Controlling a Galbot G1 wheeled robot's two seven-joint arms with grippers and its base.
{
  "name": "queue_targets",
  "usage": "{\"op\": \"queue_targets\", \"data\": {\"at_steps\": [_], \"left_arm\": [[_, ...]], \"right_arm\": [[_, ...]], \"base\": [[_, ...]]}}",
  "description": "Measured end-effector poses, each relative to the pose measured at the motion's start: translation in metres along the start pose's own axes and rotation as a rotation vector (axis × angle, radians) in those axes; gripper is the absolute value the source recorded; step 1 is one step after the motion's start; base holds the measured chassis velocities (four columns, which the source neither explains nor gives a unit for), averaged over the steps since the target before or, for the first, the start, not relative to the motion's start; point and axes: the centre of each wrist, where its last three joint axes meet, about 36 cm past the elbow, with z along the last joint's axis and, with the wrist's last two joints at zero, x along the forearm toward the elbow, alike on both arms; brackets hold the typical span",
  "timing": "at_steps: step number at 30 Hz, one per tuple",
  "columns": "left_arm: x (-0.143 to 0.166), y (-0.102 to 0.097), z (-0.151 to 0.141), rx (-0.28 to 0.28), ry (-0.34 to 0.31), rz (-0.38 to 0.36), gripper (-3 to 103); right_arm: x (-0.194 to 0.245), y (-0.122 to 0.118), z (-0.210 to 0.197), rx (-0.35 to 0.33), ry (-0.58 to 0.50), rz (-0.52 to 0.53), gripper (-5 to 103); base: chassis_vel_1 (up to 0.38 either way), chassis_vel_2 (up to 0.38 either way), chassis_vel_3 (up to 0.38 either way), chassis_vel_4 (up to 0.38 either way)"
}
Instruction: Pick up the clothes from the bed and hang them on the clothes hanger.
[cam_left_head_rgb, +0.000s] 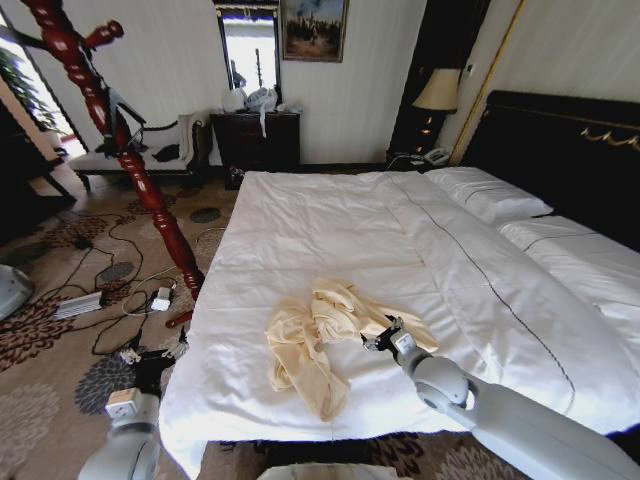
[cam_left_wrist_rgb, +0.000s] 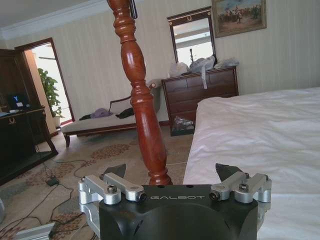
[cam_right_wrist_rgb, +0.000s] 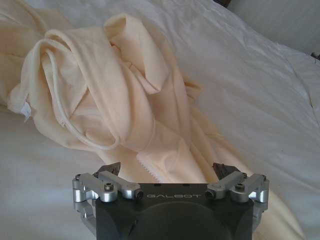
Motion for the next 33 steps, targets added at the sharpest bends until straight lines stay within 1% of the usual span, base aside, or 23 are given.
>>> {"op": "queue_targets", "data": {"at_steps": [5, 6, 10, 11, 14, 18, 20, 23, 27, 30, 33], "left_arm": [[-0.004, 0.001, 0.002, -0.001, 0.004, 0.001, 100], [-0.004, 0.001, 0.002, -0.001, 0.004, 0.001, 100], [-0.005, 0.001, 0.003, -0.001, 0.006, 0.002, 100], [-0.005, 0.001, 0.003, -0.002, 0.007, 0.002, 100], [-0.005, 0.001, 0.002, -0.004, 0.007, 0.004, 100], [-0.006, 0.001, 0.002, -0.005, 0.007, 0.004, 100], [-0.006, 0.000, 0.003, -0.003, 0.009, 0.003, 100], [-0.005, 0.000, 0.004, -0.002, 0.012, 0.003, 100], [-0.003, -0.001, 0.003, -0.004, 0.013, 0.005, 100], [-0.001, 0.000, 0.002, -0.007, 0.013, 0.006, 100], [-0.001, 0.000, 0.002, -0.009, 0.013, 0.006, 100]], "right_arm": [[-0.017, 0.015, 0.007, 0.008, 0.044, 0.099, 100], [-0.017, 0.015, 0.007, 0.008, 0.044, 0.099, 100], [-0.022, 0.025, 0.008, 0.004, 0.068, 0.155, 100], [-0.023, 0.031, 0.007, -0.004, 0.074, 0.180, 100], [-0.024, 0.035, 0.003, -0.013, 0.077, 0.206, 100], [-0.026, 0.033, -0.003, -0.017, 0.053, 0.242, 100], [-0.028, 0.031, -0.004, -0.014, 0.008, 0.275, 100], [-0.029, 0.031, -0.003, -0.001, -0.024, 0.297, 100], [-0.023, 0.030, -0.002, 0.008, -0.047, 0.305, 100], [-0.009, 0.023, -0.007, 0.019, -0.072, 0.307, 100], [-0.005, 0.018, -0.011, 0.020, -0.083, 0.313, 100]], "base": [[0.000, 0.000, 0.000, 0.000], [0.000, 0.000, 0.000, 0.000], [0.000, 0.000, 0.000, 0.000], [0.000, 0.000, 0.000, 0.000], [0.000, 0.000, 0.000, 0.000], [0.000, 0.000, 0.000, 0.000], [0.000, 0.000, 0.000, 0.000], [0.000, 0.000, 0.000, 0.000], [0.000, 0.000, 0.000, 0.000], [0.000, 0.000, 0.000, 0.000], [0.000, 0.000, 0.000, 0.000]]}}
